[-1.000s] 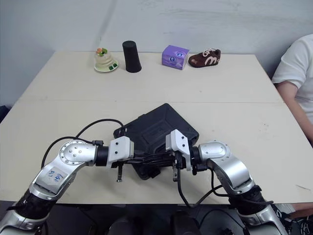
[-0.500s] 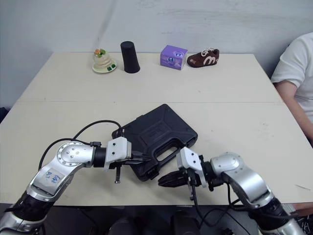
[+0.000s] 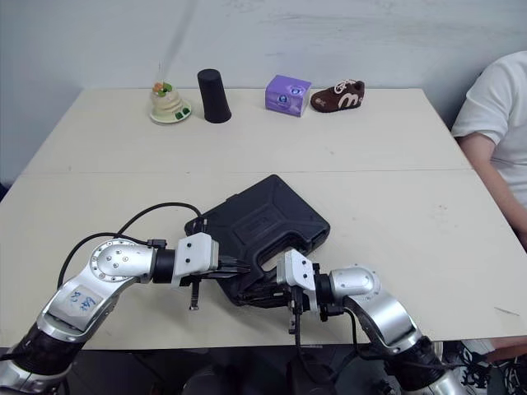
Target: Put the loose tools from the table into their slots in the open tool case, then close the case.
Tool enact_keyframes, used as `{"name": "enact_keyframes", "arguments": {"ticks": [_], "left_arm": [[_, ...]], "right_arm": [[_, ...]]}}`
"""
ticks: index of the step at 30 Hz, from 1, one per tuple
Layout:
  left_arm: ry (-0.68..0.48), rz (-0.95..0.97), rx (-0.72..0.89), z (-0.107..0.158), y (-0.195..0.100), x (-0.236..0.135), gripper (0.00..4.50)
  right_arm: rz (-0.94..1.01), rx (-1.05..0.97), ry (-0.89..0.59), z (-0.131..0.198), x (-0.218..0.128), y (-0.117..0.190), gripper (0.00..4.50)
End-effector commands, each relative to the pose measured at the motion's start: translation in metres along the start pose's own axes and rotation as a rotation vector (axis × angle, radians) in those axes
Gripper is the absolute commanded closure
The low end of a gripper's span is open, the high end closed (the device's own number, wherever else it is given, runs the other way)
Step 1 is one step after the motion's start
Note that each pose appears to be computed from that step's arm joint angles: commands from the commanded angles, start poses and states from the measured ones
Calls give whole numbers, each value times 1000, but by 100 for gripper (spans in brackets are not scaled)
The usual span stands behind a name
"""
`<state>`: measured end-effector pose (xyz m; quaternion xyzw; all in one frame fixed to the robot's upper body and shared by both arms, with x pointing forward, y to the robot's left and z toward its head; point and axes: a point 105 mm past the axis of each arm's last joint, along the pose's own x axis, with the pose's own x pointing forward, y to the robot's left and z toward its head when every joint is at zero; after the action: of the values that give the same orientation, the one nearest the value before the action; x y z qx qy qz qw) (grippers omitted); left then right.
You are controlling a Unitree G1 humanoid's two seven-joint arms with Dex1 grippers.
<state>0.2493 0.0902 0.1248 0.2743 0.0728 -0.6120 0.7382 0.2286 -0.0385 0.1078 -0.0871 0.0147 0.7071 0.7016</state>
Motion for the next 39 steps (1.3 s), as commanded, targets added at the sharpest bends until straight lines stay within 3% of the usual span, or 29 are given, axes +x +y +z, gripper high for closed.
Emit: {"name": "enact_keyframes", "arguments": {"ticks": [1,15,21,27,39], "left_arm": [[204,-84,-233,-65,-24,5,450],[202,-78,-249,-69,-26,6,450],[202,-76,-251,-69,-26,6,450],[208,-76,-254,-70,-26,4,450],[219,-88,-266,-73,-28,5,450]], "right_arm": [[-14,-42,-30,12,-3,-7,446],[128,29,72,3,-21,24,446],[92,44,140,-24,-19,20,446],[0,3,65,-15,-8,2,446],[6,-16,7,0,-1,0,446]]}}
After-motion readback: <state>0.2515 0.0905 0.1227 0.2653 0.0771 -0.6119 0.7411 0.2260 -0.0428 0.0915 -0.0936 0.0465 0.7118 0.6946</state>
